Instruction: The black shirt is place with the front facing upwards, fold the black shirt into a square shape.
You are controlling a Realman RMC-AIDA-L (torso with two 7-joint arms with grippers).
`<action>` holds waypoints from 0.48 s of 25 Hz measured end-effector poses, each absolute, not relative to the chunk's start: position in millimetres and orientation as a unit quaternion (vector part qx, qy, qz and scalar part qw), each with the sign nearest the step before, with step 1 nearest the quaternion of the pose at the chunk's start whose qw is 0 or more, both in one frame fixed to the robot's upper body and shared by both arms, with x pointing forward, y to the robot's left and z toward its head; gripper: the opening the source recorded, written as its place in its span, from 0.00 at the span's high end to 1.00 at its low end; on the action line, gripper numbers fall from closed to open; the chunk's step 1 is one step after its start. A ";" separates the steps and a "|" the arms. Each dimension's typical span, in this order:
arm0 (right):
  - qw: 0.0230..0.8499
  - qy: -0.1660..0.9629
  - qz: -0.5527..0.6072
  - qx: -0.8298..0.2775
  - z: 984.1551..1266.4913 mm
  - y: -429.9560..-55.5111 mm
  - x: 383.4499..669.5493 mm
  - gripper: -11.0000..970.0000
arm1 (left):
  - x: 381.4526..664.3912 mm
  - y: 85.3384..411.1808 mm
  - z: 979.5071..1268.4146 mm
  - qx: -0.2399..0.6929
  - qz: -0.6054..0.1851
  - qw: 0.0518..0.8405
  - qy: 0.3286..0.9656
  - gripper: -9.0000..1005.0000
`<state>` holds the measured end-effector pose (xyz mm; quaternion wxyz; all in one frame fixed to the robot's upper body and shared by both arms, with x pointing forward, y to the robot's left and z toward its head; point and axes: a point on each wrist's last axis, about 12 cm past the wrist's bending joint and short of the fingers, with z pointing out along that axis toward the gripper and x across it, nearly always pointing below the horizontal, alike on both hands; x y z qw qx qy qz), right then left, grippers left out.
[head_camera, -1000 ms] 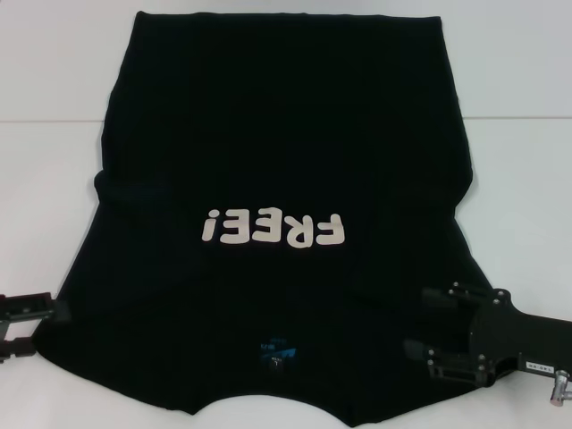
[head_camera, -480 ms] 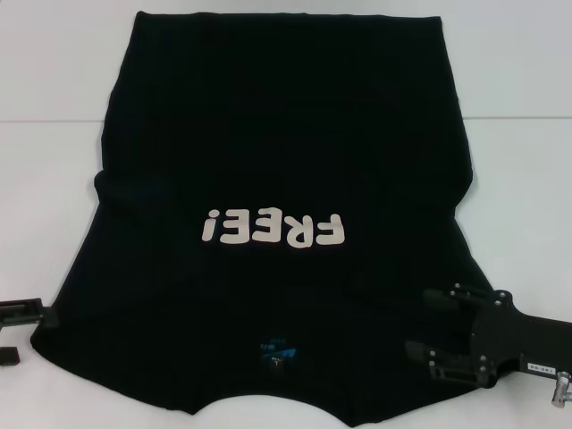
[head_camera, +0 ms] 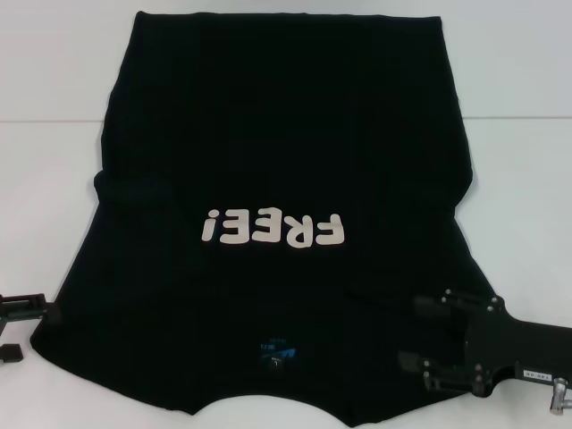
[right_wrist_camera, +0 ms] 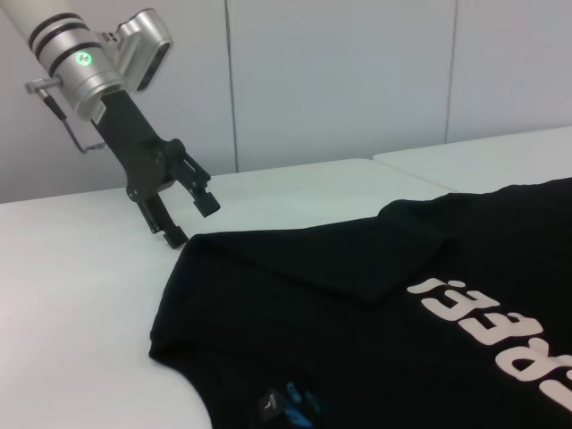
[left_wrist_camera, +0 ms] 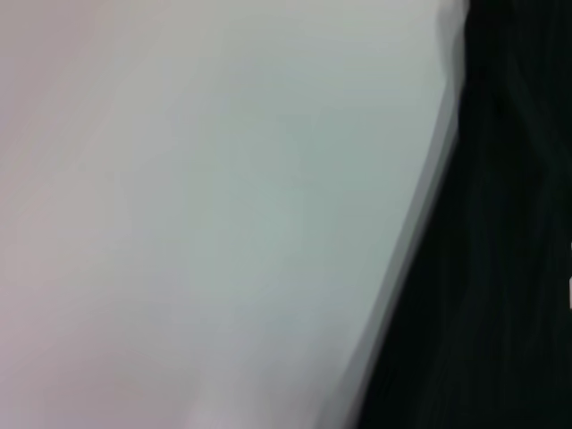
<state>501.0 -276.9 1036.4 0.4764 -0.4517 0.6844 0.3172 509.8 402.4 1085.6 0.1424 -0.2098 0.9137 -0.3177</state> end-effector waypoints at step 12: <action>0.461 0.683 0.317 -0.470 1034.1 -272.8 499.9 0.18 | 512.7 400.1 1084.0 -0.213 -0.320 0.140 0.912 0.07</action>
